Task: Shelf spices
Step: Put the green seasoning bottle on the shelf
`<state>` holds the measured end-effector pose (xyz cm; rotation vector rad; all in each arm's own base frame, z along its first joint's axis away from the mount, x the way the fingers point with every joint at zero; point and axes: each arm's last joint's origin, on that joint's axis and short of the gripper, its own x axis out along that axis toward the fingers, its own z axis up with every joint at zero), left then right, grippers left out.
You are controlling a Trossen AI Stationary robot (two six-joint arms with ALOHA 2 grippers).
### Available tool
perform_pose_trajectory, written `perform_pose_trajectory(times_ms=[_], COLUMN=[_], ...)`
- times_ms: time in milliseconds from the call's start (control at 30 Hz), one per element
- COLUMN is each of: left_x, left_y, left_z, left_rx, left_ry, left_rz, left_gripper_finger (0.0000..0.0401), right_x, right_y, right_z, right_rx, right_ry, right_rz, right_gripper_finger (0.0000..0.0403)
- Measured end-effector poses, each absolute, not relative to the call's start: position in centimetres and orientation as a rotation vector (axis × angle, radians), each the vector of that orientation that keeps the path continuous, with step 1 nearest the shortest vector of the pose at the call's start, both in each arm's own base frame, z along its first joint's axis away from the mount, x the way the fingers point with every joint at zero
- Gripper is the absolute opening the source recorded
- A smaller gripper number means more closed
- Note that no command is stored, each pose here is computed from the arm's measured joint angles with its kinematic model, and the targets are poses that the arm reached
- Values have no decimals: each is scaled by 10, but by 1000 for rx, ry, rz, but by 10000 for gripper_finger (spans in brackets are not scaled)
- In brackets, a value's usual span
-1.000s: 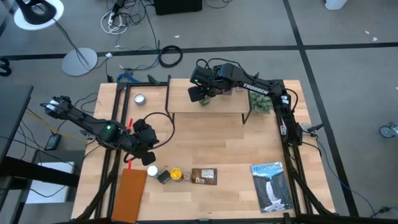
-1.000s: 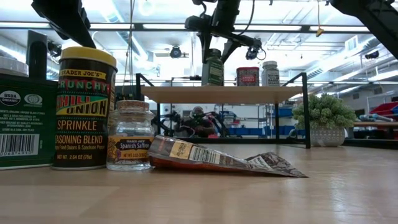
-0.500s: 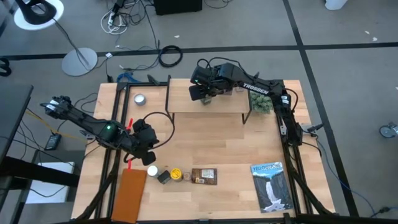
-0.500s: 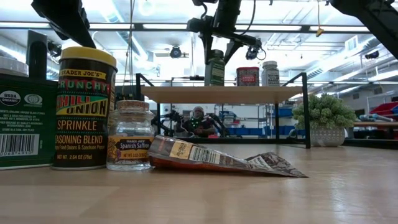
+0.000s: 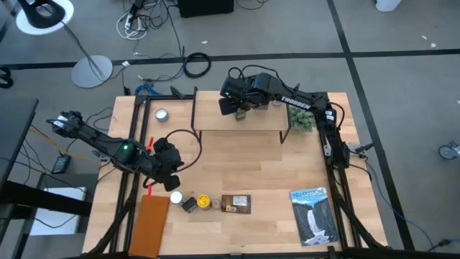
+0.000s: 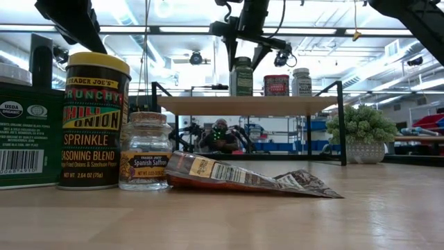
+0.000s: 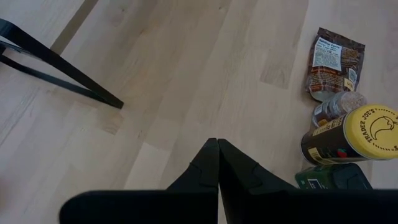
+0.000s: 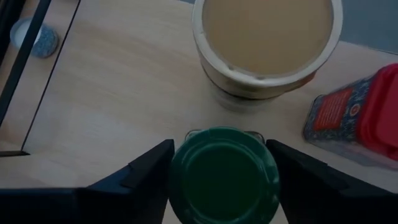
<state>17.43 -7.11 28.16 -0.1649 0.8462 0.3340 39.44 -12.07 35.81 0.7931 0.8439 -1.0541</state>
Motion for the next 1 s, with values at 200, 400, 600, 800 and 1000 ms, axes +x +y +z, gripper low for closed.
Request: perform_pose_trajectory(times_ms=[200,400,600,800,1000], left_x=[174,174,174,174,174], left_y=[-71,-71,-71,-71,-71], left_z=[282,282,282,281,281], left_rx=[-164,-164,-164,-163,-163], left_ry=[846,847,847,847,848], left_rz=[334,334,334,334,334], left_gripper_finger=[6,6,6,6,6], right_x=[394,395,393,382,366], right_y=[-121,-119,-115,-102,-77], right_z=[358,358,363,383,409], right_rx=[783,773,771,731,660], right_ry=[846,851,841,779,722], right_rz=[-1053,-1044,-1032,-1021,-997], right_gripper_finger=[286,322,338,337,336])
